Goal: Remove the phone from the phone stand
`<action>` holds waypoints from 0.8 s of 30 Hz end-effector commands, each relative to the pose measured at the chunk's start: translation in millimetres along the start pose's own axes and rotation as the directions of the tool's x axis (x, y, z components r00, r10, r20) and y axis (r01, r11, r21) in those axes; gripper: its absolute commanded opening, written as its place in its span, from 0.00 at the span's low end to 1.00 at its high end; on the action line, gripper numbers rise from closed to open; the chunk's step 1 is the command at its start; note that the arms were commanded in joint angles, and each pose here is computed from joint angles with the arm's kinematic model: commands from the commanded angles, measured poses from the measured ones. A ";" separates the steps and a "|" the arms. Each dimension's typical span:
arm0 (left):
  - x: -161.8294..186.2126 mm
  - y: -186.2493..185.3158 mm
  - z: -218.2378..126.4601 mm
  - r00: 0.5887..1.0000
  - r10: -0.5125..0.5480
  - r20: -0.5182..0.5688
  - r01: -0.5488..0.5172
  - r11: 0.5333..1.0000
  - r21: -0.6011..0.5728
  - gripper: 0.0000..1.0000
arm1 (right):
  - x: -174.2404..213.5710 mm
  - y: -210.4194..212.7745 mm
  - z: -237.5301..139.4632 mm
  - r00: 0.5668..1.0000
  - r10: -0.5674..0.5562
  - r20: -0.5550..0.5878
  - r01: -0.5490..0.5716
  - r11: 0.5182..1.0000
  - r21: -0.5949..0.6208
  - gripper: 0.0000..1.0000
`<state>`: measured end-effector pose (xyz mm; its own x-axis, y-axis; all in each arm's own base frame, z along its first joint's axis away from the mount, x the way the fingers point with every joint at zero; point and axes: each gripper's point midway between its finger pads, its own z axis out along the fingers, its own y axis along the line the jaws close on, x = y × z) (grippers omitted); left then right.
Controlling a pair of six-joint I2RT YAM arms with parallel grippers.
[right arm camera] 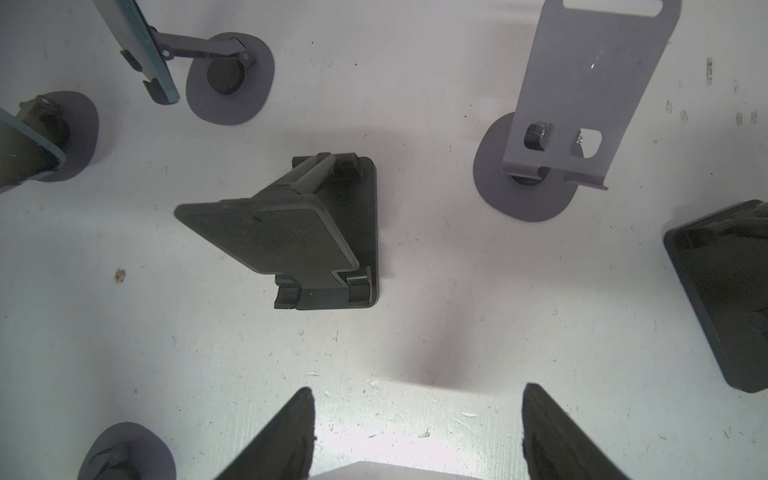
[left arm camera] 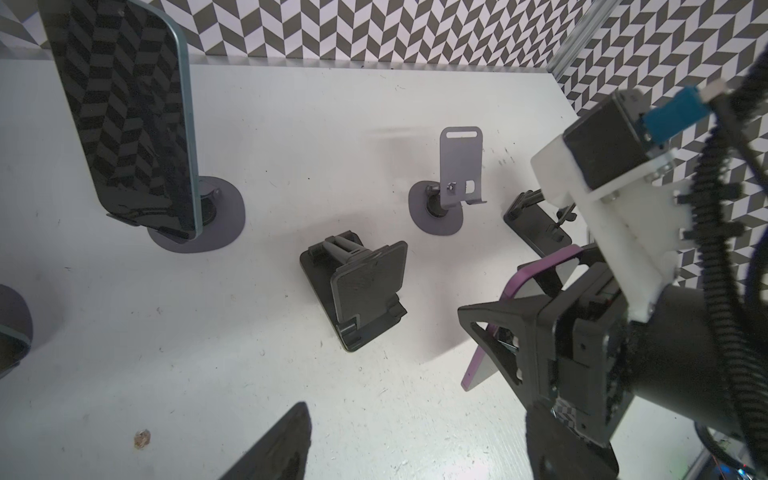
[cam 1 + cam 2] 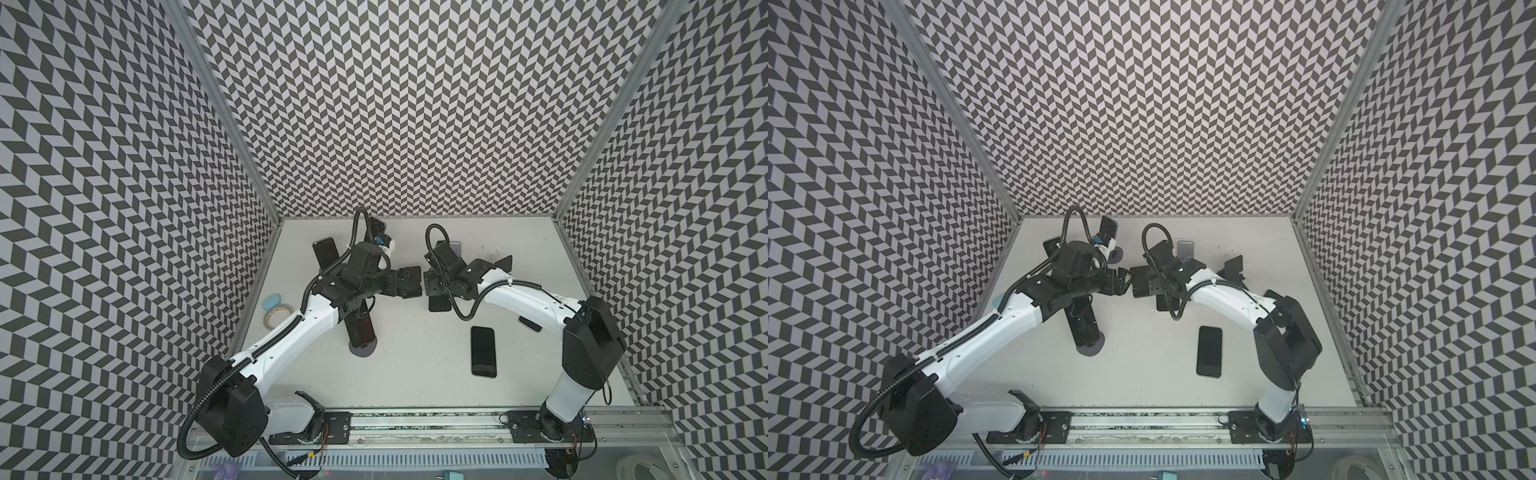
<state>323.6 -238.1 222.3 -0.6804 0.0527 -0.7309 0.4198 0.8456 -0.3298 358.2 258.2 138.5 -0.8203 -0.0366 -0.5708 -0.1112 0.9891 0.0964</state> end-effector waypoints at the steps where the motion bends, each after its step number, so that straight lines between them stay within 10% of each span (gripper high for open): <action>1: -7.8 -5.1 -10.9 0.999 -0.017 0.034 0.018 1.000 -0.005 0.81 | -19.9 7.5 -19.9 0.995 0.062 0.077 -0.057 0.996 -0.067 0.50; 24: 7.7 -30.1 -10.8 1.000 0.012 0.001 -0.012 1.000 0.029 0.81 | 22.4 0.9 -35.1 0.990 0.130 -0.048 -0.136 0.982 -0.132 0.50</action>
<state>302.5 -259.0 223.8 -0.6835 0.0689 -0.7267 0.4481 0.8255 -0.3432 320.0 246.7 133.4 -0.8692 0.0301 -0.4936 -0.0778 0.9774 0.1966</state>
